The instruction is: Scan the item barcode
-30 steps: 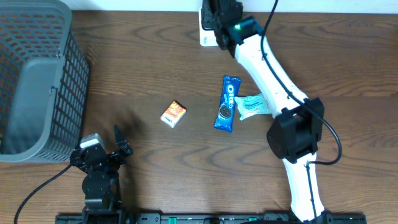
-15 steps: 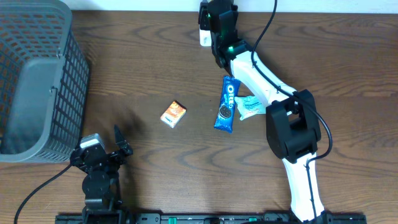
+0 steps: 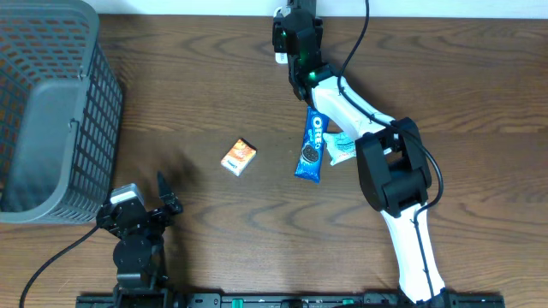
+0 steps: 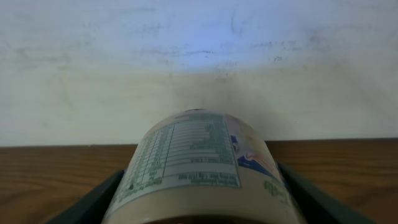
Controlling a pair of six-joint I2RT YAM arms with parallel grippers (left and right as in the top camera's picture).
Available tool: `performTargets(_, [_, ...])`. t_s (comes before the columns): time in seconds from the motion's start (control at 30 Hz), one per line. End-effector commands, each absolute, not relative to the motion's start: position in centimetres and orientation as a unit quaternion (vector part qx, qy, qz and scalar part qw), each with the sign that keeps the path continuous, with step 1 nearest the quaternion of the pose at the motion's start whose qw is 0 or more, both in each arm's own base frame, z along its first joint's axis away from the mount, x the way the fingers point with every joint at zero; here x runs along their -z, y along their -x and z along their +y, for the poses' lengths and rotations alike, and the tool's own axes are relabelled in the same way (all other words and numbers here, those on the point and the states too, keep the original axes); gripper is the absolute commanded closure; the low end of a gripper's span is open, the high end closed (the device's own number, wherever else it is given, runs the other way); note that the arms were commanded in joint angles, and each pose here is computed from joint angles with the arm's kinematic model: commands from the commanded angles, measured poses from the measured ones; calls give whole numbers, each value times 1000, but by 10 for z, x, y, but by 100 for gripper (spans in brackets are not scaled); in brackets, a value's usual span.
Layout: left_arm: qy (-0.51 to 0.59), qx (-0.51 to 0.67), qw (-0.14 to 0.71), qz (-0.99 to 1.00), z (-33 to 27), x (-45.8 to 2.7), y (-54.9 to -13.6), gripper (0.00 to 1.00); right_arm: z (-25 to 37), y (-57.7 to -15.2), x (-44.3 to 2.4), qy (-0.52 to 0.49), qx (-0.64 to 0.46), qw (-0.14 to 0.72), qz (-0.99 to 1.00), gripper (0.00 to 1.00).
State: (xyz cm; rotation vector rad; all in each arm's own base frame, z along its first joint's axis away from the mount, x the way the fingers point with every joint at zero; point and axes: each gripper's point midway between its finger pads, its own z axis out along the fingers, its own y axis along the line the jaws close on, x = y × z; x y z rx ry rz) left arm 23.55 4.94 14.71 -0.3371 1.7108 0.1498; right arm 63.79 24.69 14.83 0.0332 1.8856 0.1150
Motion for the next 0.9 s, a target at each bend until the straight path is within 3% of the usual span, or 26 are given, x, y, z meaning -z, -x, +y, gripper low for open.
performTargets(0.0, [145, -72, 626, 763, 50, -131, -235, 2, 239, -630, -192, -10, -38, 596, 802, 54])
performTargets(0.13, [145, -72, 626, 763, 50, -131, -235, 2, 204, -608, -224, -30, -17, 559, 829, 52])
performTargets(0.37, [145, -72, 626, 763, 50, -131, -235, 2, 63, -546, -253, -209, 44, 453, 865, 56])
performTargets(0.57, [145, -72, 626, 763, 50, -131, -235, 2, -81, -492, -224, -403, 77, 341, 846, 56])
performTargets(0.7, [145, -72, 626, 763, 50, -131, -235, 2, -156, -459, -194, -505, 86, 275, 814, 60])
performTargets(0.87, [145, -72, 626, 763, 50, -131, -235, 2, -234, -420, -160, -602, 104, 220, 761, 58])
